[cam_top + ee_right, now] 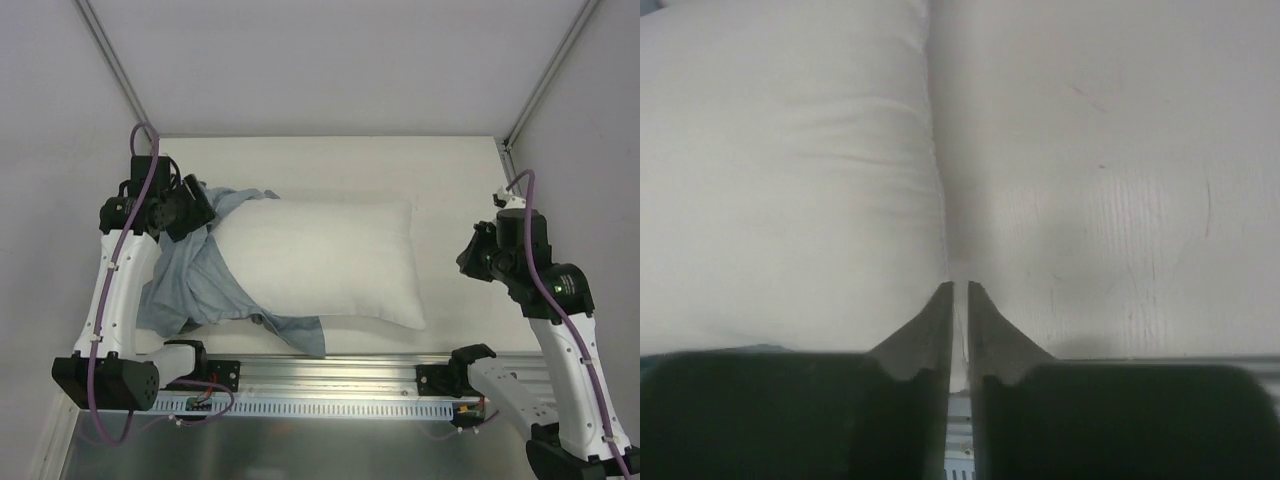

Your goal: Remove the pillowcase from the pillow

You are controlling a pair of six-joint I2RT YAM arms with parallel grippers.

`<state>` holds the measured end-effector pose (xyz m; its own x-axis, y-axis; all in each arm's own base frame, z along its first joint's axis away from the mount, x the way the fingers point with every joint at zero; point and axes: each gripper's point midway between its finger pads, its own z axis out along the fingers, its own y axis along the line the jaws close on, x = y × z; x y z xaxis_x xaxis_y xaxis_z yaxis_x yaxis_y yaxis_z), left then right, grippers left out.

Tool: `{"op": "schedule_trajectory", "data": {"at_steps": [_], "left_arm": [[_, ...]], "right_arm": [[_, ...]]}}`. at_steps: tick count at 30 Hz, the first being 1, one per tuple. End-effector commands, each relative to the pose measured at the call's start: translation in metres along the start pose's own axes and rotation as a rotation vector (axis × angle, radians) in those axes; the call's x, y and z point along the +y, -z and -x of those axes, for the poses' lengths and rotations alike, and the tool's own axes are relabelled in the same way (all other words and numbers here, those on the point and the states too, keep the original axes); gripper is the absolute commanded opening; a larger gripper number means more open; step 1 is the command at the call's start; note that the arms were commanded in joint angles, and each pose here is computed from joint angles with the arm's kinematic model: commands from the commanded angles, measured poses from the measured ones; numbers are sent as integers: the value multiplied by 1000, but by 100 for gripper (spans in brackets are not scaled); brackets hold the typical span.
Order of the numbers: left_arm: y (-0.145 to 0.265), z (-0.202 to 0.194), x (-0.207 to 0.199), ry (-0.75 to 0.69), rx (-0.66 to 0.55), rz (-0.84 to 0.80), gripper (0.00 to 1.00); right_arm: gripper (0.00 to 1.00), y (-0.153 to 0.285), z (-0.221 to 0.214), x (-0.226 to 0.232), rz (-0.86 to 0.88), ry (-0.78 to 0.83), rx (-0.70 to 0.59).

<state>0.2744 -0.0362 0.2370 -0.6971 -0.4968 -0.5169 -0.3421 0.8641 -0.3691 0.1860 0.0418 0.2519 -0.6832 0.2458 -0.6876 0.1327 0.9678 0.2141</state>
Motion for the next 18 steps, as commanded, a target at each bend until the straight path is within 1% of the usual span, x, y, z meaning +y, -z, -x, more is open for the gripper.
{"op": "schedule_trajectory", "data": {"at_steps": [1, 2, 3, 4, 5, 6, 7, 8, 9, 10, 11, 12, 13, 14, 17, 18], "left_arm": [[0, -5, -17, -54, 30, -90, 91], [1, -6, -17, -62, 25, -90, 98], [2, -8, -18, -69, 26, -94, 99], [4, -10, -19, -71, 26, -100, 99], [5, -11, -19, -72, 21, -106, 99], [9, -14, -20, -77, 18, -113, 99], [11, -15, -21, -72, 14, -118, 99], [11, -19, -20, -71, 19, -120, 99], [16, -23, -23, -75, 12, -137, 99], [19, -27, -24, -76, 12, -142, 99], [23, -31, -23, -76, 5, -149, 99], [24, -36, -24, -76, 12, -156, 99], [26, -38, -23, -65, 7, -155, 99], [26, -41, -21, -61, 9, -152, 99], [33, -43, -18, -57, -4, -151, 99], [34, -43, -18, -57, -5, -150, 99]], "right_arm": [[18, 15, 10, 50, 248, 52, -32], [28, 17, 13, 59, 281, 69, -44], [42, 20, 11, 71, 325, 97, -36], [63, 22, 10, 77, 346, 111, -32], [70, 26, 8, 89, 388, 147, -32], [83, 25, 5, 97, 399, 174, -18], [88, 23, 6, 100, 385, 197, -26], [93, 27, 3, 110, 395, 258, -38], [97, 21, -3, 118, 383, 308, -18], [98, 20, -6, 126, 385, 347, -15], [99, 26, -12, 141, 417, 431, -26], [100, 27, -17, 152, 428, 482, -25], [97, 17, -23, 163, 399, 550, -18], [96, 24, -38, 182, 446, 636, -12], [96, 17, -59, 215, 434, 849, -15], [96, 11, -65, 222, 425, 887, -10]]}}
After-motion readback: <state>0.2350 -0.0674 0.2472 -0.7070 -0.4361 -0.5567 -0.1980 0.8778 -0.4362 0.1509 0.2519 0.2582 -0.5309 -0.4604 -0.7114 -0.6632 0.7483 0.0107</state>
